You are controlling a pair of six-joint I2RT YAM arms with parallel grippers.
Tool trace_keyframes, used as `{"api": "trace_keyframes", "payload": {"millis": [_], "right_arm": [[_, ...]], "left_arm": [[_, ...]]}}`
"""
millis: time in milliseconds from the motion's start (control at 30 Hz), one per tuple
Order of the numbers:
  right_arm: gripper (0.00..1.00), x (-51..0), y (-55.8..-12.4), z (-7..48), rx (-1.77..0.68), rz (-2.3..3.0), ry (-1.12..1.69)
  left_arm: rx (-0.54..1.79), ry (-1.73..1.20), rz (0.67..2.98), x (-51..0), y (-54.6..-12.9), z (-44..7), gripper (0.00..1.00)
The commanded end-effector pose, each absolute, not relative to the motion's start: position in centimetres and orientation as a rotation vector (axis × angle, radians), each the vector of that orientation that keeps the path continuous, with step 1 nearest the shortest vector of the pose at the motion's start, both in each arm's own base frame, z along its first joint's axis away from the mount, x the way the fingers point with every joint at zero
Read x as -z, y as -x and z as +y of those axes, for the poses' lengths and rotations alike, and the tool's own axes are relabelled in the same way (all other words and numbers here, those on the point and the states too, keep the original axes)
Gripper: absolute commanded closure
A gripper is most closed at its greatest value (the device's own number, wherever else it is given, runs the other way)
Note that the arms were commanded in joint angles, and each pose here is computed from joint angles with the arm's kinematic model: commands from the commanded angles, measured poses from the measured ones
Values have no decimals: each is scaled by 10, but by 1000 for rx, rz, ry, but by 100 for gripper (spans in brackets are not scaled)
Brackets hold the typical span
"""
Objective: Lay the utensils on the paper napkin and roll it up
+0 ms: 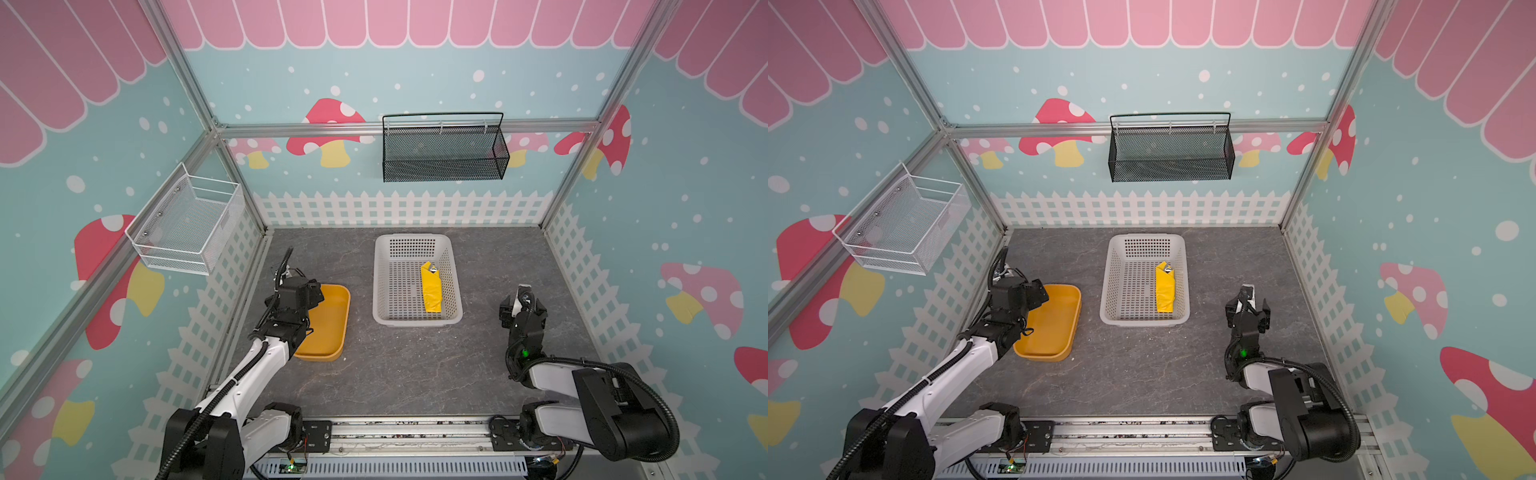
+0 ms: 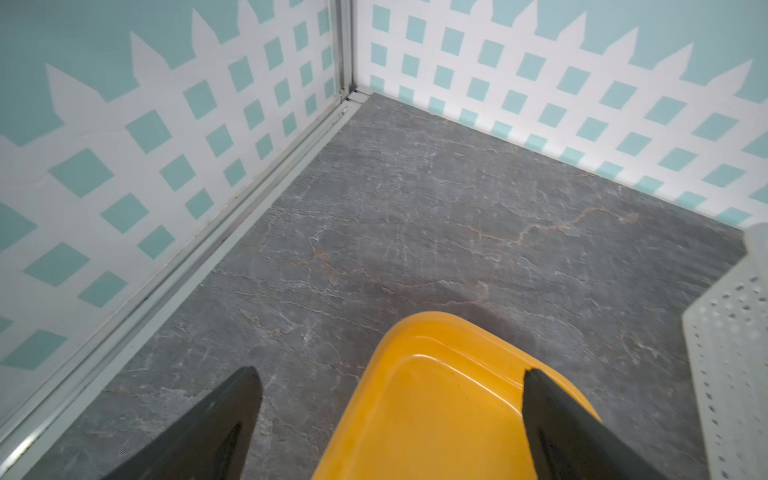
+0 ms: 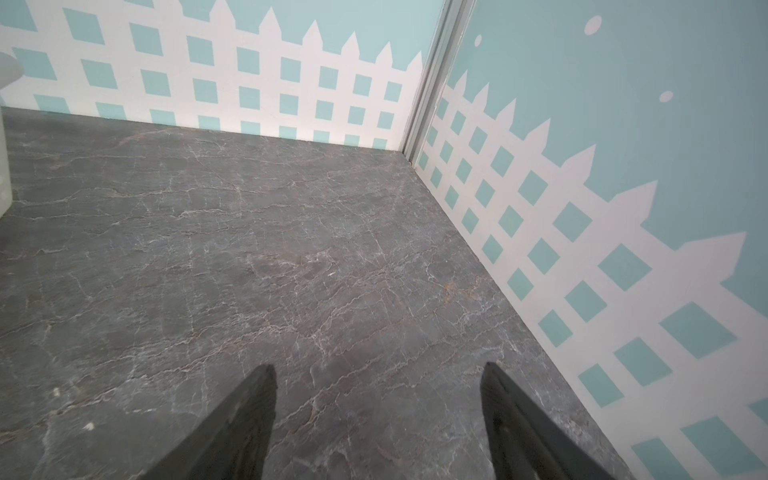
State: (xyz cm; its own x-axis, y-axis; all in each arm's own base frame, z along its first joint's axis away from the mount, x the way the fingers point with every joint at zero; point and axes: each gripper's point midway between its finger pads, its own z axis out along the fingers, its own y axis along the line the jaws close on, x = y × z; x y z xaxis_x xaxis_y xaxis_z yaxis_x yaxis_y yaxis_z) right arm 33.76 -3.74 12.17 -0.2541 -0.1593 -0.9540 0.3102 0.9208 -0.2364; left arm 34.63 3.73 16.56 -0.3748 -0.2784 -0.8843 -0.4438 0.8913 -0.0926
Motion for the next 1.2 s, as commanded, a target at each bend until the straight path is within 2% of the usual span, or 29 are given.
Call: {"api": "trace_keyframes", "payload": {"millis": [0,200,267,300,333,367,600,800,1167], "right_arm": [[20,-153,-354,-29,326,1613,-68],[18,-140,-356,-11,238,1600,70],[16,-140,-359,-17,254,1612,34],[12,-136,-361,-22,266,1643,-1],[3,-139,-362,-30,302,1623,-46],[1,-140,-362,-31,302,1622,-52],[1,-139,-363,-31,302,1623,-51],[1,-138,-362,-31,300,1629,-52],[0,-138,-362,-31,302,1630,-52]], "left_arm": [[-298,496,1880,-175,-356,60,0],[-268,391,1884,-150,-372,54,0],[-245,377,1855,-145,-375,52,0],[-228,364,1835,-145,-378,49,0],[-211,335,1812,-144,-381,46,0],[-195,312,1794,-143,-384,42,0],[-96,216,1788,-118,-396,24,0],[-156,322,1775,-119,-394,40,2],[-187,325,1768,-120,-393,42,0]]}}
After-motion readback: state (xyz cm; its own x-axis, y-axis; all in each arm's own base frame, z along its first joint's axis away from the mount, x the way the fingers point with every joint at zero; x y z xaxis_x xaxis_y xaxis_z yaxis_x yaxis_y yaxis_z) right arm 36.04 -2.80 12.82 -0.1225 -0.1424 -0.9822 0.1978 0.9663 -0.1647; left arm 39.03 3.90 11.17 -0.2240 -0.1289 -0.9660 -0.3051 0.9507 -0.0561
